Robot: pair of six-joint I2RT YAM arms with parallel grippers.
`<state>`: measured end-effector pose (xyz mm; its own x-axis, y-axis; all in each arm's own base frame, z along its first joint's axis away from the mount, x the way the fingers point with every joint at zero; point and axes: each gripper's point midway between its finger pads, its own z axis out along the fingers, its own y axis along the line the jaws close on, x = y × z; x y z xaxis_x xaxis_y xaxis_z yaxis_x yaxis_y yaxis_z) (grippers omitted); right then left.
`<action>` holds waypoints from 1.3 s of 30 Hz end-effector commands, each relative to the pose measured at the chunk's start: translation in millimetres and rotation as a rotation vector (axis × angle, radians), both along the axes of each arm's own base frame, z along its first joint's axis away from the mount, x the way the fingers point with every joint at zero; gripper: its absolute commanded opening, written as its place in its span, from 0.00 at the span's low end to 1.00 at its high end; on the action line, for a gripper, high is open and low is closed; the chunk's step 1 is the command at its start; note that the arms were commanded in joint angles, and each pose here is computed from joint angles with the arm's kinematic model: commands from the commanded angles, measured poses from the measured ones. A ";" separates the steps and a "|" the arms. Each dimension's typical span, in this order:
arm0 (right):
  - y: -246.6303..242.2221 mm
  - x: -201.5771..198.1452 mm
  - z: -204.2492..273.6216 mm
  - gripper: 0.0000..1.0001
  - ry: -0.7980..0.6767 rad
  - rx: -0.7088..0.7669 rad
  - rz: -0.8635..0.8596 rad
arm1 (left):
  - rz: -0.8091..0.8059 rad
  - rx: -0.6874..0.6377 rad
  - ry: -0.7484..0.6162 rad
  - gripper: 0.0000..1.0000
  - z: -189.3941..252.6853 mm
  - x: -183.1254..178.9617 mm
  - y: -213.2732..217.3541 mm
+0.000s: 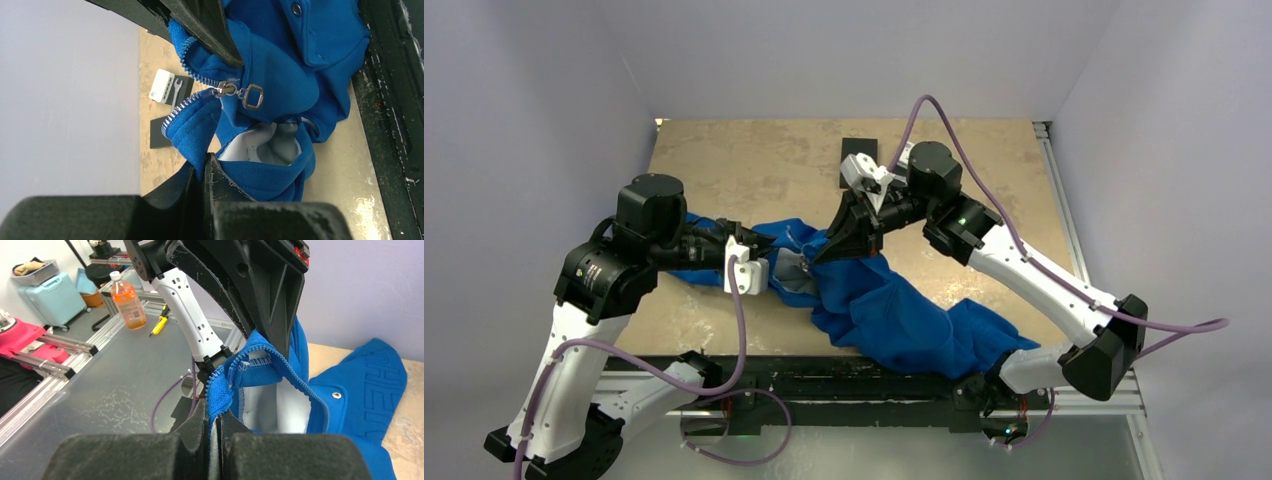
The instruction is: Zip up the jacket
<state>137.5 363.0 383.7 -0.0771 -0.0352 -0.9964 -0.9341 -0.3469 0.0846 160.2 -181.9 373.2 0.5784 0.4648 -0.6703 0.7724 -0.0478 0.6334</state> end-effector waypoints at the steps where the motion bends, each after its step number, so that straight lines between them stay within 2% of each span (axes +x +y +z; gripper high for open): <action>1: -2.9 -9.3 23.8 0.00 -0.048 0.052 0.059 | -0.068 -0.003 -0.051 0.00 5.6 -9.3 -2.9; 23: -0.6 -7.7 21.1 0.00 -0.046 0.042 0.062 | -0.100 0.083 -0.058 0.00 -21.8 -9.9 2.4; 26: -4.0 10.8 0.9 0.00 -0.051 0.015 -0.031 | 0.051 0.113 -0.030 0.00 -48.4 15.8 11.8; 29: -14.7 49.9 -23.4 0.00 -0.035 -0.003 -0.196 | 0.337 0.117 -0.050 0.00 -77.7 66.1 31.4; 31: -26.3 77.7 -25.6 0.00 -0.046 0.009 -0.306 | 0.530 0.052 -0.088 0.00 -77.1 98.9 44.2; 33: -36.2 97.1 -16.7 0.00 -0.077 0.034 -0.363 | 0.657 -0.009 -0.101 0.00 -69.5 124.7 54.1; 36: -34.4 114.7 -13.3 0.00 -0.129 0.006 -0.394 | 0.663 -0.036 -0.024 0.00 -69.4 145.1 60.9; 39: -33.4 117.3 -19.7 0.00 -0.177 -0.030 -0.371 | 0.574 0.030 0.092 0.02 -110.6 138.0 56.3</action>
